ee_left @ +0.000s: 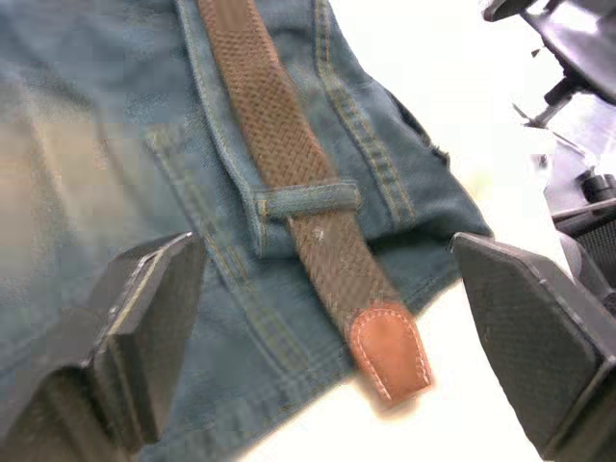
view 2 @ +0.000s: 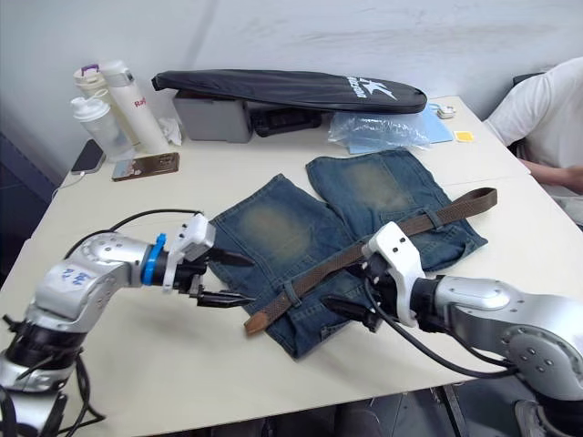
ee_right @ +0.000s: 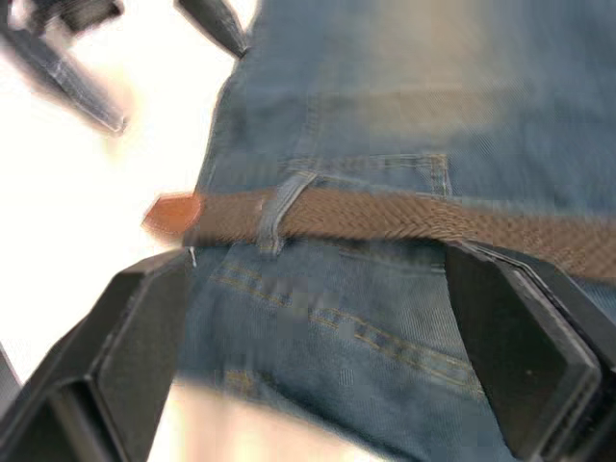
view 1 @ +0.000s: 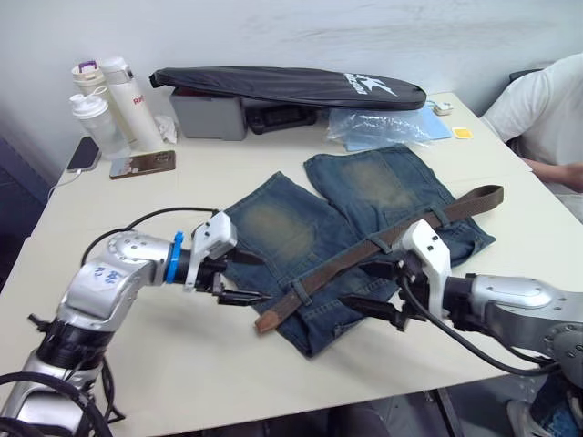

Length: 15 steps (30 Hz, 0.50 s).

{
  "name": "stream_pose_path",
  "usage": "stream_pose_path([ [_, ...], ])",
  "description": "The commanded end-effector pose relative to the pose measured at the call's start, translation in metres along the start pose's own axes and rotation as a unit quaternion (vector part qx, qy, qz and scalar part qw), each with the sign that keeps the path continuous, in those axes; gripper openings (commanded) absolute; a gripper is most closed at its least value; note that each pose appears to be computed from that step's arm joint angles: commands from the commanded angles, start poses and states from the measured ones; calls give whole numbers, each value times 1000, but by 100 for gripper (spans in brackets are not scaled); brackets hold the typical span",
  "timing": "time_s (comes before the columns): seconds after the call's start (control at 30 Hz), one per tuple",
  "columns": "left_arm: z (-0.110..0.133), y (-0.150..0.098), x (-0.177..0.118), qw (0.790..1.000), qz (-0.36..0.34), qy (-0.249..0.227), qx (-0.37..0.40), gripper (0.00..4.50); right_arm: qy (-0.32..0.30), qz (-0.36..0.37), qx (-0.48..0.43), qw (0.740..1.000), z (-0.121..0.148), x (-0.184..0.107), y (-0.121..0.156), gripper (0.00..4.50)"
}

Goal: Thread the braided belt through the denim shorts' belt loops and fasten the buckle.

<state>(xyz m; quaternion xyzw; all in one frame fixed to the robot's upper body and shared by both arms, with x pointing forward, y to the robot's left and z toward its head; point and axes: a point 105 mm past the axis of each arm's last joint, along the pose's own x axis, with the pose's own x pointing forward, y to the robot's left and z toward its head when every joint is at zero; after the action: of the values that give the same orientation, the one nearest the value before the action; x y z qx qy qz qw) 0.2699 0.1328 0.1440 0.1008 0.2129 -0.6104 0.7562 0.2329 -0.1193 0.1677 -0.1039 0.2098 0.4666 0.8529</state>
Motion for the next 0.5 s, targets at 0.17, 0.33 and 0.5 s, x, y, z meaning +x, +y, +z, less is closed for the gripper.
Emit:
stream_pose_path([
  [0.17,-29,-28,-24,977,21,64,-201,450,57,71,-155,984,5,-15,-2,441],
  [0.33,-36,-27,-9,945,27,22,-327,450,50,81,-194,976,9,-8,-4,441],
  [0.5,-51,-20,9,916,38,1,-399,450,45,81,-191,977,11,-4,-7,441],
])
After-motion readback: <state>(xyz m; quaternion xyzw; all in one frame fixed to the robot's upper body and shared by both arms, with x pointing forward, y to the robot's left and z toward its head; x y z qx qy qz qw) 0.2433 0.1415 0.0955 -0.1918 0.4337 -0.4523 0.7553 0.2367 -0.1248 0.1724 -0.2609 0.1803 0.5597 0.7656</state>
